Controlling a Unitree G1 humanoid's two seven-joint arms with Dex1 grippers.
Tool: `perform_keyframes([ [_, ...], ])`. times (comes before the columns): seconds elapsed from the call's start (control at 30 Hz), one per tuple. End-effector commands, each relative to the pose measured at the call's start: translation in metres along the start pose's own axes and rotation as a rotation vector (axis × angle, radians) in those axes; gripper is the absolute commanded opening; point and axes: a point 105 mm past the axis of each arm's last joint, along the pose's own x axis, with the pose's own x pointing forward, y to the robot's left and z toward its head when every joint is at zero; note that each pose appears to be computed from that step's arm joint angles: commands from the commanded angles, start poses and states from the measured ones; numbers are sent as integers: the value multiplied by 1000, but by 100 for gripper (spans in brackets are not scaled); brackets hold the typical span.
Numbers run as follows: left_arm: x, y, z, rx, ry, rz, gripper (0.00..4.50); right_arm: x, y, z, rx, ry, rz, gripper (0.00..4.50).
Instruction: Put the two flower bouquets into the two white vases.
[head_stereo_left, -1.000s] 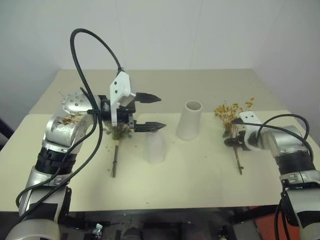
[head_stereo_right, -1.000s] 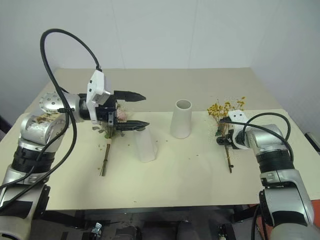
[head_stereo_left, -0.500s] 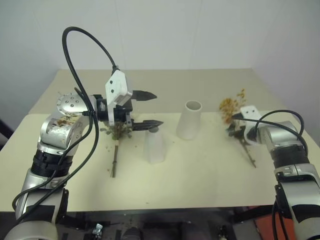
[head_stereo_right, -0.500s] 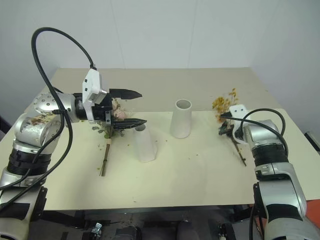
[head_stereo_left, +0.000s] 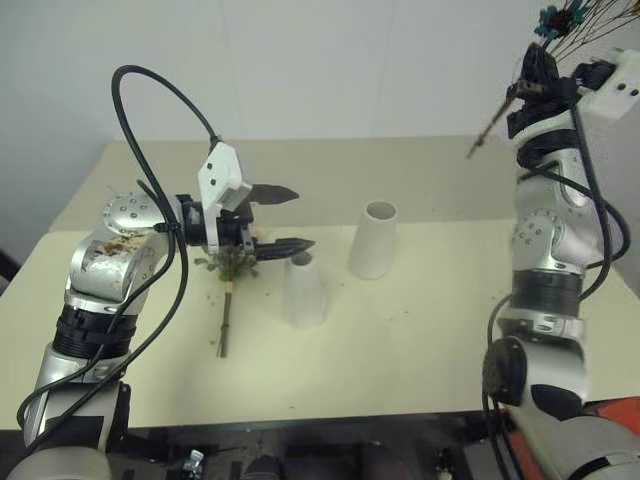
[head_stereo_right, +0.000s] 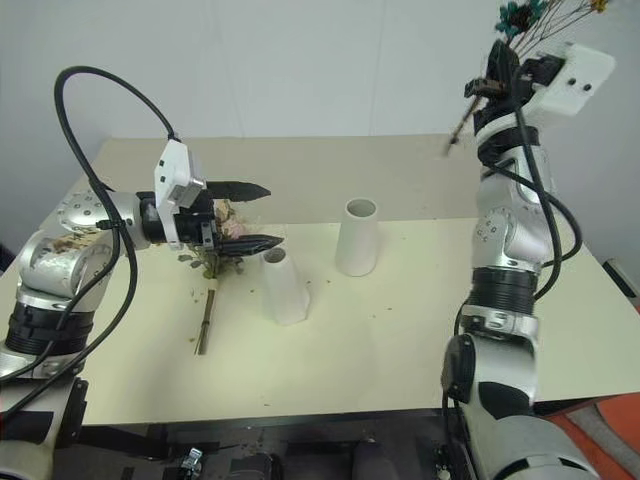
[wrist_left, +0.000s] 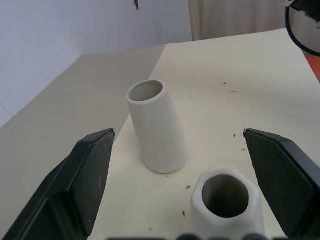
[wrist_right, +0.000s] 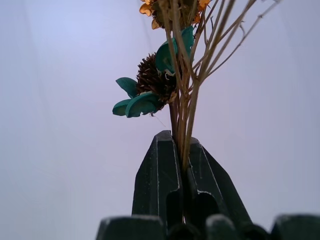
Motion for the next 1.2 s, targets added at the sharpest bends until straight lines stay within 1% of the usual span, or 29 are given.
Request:
perform_keyframes([
  [0.03,-12,4,7,21,-8,53,450,2,30,12,61,-85,138,2],
  [0.17,-18,4,5,4,-3,85,450,-2,46,-13,101,-33,170,2],
  [0.37,-20,1,4,-5,3,102,450,-18,58,-51,102,73,220,2],
  [0.47,-21,1,3,-8,10,110,450,-24,62,-60,70,98,234,2],
  [0.6,-22,0,2,-3,25,113,450,-29,62,-65,66,114,233,2],
  [0.77,-23,-1,5,-12,3,114,450,-43,65,-80,44,161,249,2],
  [0.93,-23,-1,1,-6,27,119,450,-58,71,-92,56,197,290,2],
  [1.0,-23,-2,2,-6,24,119,450,-61,72,-96,32,205,295,2],
  [1.1,-23,-2,2,-7,21,120,450,-64,72,-99,9,208,296,2],
  [1.17,-24,-2,1,-7,22,123,450,-65,73,-98,34,204,311,2],
  [1.2,-24,-2,1,-7,22,124,450,-66,74,-97,49,202,323,55],
])
